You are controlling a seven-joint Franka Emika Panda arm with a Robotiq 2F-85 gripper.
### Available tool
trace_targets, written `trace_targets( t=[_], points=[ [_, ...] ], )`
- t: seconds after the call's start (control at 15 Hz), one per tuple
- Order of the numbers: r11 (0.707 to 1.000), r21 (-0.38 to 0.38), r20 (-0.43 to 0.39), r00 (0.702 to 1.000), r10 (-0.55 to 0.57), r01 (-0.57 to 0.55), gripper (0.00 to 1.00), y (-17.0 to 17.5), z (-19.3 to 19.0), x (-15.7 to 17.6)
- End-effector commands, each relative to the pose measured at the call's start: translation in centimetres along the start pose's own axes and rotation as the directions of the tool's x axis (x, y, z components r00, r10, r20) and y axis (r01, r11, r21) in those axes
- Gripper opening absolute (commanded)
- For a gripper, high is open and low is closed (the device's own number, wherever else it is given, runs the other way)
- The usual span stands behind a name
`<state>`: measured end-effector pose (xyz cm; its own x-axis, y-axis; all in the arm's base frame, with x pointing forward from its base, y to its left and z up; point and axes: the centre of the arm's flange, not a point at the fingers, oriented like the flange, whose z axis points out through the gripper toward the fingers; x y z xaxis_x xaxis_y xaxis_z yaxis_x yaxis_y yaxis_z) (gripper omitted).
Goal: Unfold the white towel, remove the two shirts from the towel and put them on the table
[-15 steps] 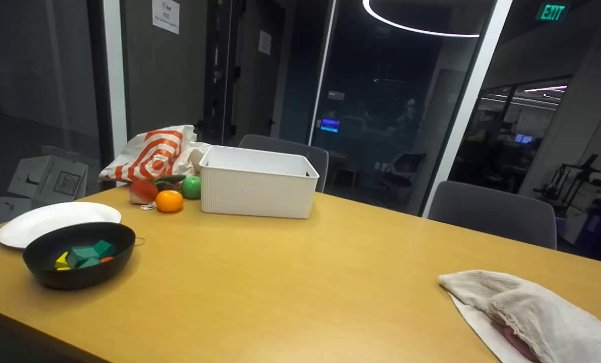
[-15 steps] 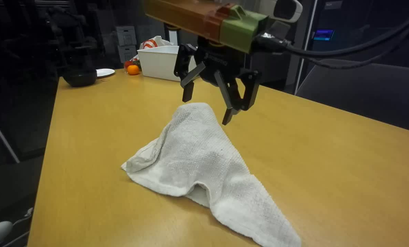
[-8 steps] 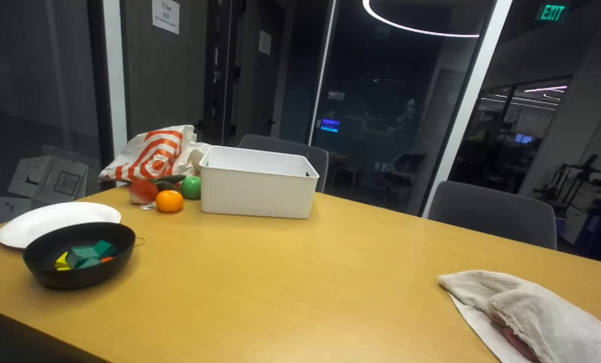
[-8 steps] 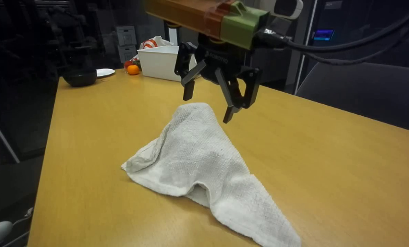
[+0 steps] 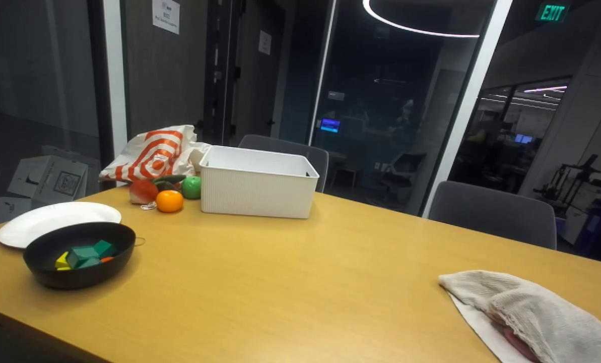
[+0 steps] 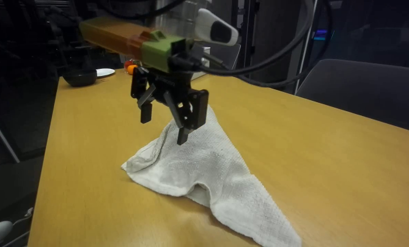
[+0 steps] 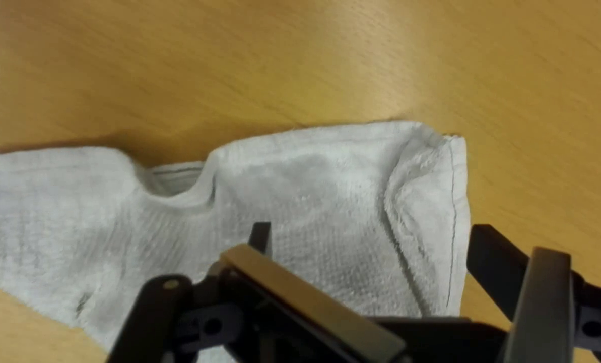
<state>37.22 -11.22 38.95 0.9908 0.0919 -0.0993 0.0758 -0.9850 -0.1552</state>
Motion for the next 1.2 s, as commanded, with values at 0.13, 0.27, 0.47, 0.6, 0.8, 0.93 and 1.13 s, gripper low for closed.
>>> trace_targets(
  t=[0.13, 0.27, 0.47, 0.6, 0.8, 0.93, 1.13],
  points=[
    [0.973, -0.231, -0.115, 0.993, -0.014, -0.013, 1.0, -5.8, 6.9, -2.1],
    [0.945, -0.327, -0.144, 0.989, -0.032, -0.017, 1.0, -6.5, 8.4, -1.8],
    [0.924, -0.38, -0.169, 0.985, -0.014, -0.052, 1.0, -7.3, 8.3, -0.9],
    [0.926, -0.37, -0.157, 0.987, 0.02, -0.078, 1.0, -7.6, 8.8, -0.9],
    [0.936, -0.334, -0.108, 0.991, 0.077, -0.109, 1.0, -7.4, 10.5, -1.1],
    [0.941, -0.317, -0.078, 0.992, 0.095, -0.115, 1.0, -7.4, 11.6, -1.3],
    [0.939, -0.317, -0.046, 0.991, 0.125, -0.133, 1.0, -6.9, 13.3, -1.4]
  ],
)
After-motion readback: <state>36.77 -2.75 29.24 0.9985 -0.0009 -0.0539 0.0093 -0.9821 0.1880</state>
